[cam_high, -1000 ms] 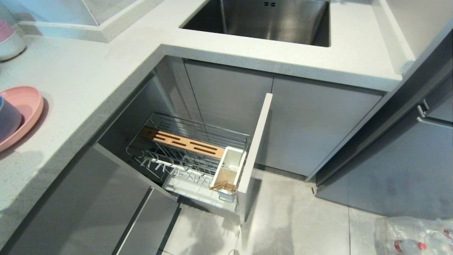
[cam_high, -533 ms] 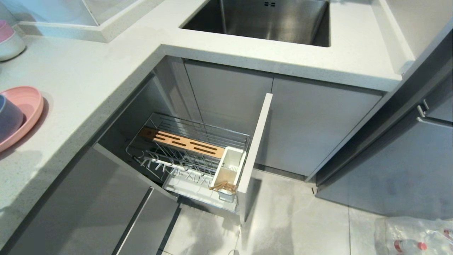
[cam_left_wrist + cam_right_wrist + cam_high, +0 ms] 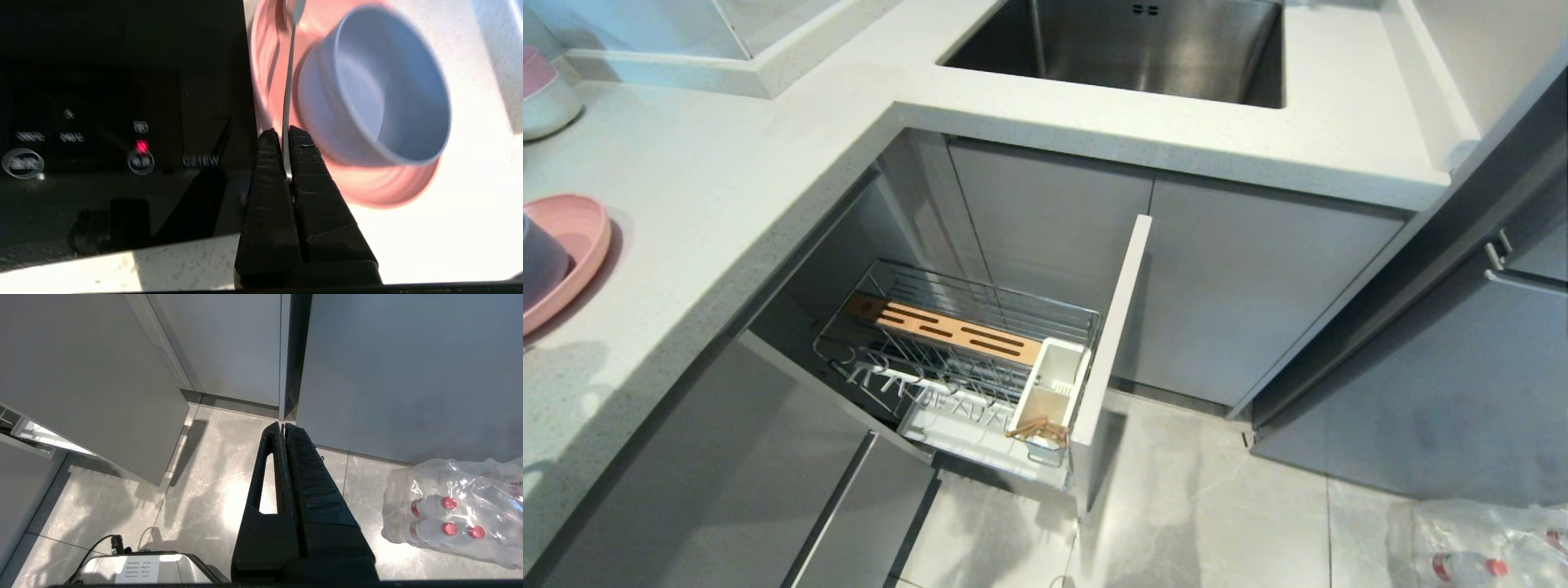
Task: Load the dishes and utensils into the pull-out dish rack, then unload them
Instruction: Take the chopsticks out of the cupboard
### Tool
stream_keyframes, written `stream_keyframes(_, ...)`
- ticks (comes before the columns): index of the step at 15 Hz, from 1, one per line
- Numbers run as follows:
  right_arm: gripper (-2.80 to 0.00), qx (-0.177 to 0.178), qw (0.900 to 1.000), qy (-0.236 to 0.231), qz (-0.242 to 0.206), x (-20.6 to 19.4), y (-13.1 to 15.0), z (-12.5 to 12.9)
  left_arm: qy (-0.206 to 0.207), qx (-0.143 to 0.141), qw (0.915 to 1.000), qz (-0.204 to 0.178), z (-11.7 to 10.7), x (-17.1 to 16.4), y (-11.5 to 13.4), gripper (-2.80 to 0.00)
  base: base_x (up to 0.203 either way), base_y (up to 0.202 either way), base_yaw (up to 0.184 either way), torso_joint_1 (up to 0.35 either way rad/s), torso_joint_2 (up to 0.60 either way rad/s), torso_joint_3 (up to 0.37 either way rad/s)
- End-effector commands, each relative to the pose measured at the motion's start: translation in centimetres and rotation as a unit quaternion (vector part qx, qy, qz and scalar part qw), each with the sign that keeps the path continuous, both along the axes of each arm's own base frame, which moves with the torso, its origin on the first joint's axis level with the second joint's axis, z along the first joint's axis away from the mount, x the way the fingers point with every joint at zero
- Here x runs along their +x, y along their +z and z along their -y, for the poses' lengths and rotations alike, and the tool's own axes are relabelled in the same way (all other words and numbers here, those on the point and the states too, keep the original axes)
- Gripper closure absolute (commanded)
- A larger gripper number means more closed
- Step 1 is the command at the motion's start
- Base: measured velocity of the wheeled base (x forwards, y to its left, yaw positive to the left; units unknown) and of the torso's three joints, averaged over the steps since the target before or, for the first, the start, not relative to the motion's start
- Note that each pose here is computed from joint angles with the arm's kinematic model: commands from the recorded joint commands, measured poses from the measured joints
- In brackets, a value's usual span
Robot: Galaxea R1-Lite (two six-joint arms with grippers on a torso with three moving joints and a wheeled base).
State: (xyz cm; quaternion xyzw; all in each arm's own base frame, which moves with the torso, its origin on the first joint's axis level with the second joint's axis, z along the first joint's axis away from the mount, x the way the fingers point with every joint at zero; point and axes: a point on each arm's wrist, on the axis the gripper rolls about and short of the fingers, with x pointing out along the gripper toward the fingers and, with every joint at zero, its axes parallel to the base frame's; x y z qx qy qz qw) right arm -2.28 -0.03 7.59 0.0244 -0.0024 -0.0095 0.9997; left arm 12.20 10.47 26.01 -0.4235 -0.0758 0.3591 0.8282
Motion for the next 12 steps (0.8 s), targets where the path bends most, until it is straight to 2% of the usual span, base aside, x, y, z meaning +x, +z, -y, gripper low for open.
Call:
stream_keyframes(1,0.0,0.0,1.0,0.0,0.0,0.0,0.0,0.0,-0.012,-0.009,0.9999,-0.003,-0.13,0.23,-0.27,0.0,0.0,0.0,0.0,0.0,0.0,0.0)
stream_keyframes(12,0.0,0.0,1.0,0.0,0.0,0.01,0.01,0.0,-0.018,-0.011,0.9998,-0.006,-0.02,0.14,-0.28,0.0,0.0,0.0,0.0,0.0,0.0,0.0)
